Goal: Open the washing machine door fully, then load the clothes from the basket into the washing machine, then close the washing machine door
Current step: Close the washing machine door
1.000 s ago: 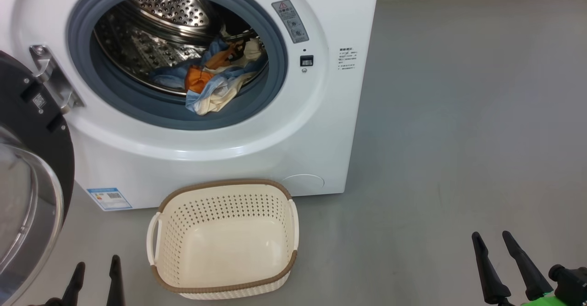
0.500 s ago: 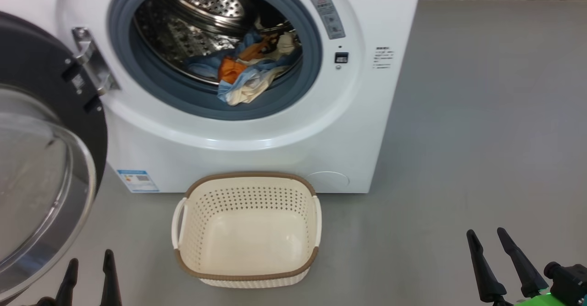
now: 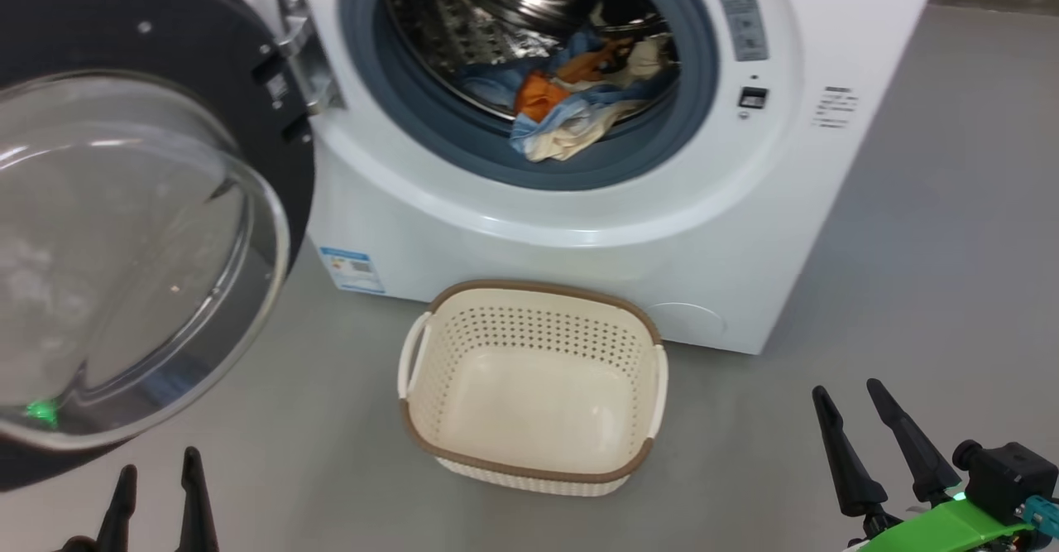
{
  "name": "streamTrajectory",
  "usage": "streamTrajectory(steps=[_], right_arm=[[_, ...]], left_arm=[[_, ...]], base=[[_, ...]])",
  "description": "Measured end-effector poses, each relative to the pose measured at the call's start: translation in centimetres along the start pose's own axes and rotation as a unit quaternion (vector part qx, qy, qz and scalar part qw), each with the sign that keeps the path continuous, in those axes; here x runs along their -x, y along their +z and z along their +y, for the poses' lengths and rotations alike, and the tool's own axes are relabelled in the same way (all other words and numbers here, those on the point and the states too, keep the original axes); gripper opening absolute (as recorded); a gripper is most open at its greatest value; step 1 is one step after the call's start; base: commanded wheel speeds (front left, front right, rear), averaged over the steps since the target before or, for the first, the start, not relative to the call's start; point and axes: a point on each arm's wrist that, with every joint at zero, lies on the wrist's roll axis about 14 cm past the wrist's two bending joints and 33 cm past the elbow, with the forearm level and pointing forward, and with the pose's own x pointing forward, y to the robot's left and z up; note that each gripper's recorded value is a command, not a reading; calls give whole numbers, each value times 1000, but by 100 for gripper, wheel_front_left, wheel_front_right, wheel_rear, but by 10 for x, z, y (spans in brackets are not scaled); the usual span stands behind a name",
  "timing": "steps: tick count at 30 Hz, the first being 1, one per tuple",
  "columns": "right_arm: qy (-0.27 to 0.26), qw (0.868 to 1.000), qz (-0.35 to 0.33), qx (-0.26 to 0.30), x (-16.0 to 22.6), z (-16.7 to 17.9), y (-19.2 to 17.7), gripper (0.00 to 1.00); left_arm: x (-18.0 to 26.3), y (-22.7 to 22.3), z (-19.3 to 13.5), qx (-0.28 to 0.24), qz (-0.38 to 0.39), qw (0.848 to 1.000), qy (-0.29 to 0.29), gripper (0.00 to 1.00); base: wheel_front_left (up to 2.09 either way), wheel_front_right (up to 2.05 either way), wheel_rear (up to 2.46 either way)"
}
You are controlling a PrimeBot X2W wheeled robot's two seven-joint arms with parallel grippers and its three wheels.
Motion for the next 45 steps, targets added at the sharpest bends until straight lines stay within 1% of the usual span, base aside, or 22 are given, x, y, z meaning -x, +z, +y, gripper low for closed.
streamTrajectory(steps=[6,13,20,24,31,45], right_arm=[[46,999,13,0,-22,25,-9,100],[108,994,27,-2,-44,64,-21,100],[167,985,44,-4,-55,103,-34,100],[196,980,39,-5,-66,122,-32,100],[207,977,51,-6,-69,125,-39,100],[207,977,57,-5,-75,119,-45,100]], left_arm=[[17,6,22,4,-10,999,42,100],[40,15,51,3,-23,996,91,100],[63,24,74,6,-40,990,136,100],[70,31,82,4,-49,987,152,100],[72,32,85,16,-53,986,160,100],[70,31,86,23,-50,985,165,100]], base=[[0,0,0],[0,0,0],[0,0,0],[0,0,0],[0,0,0],[0,0,0]])
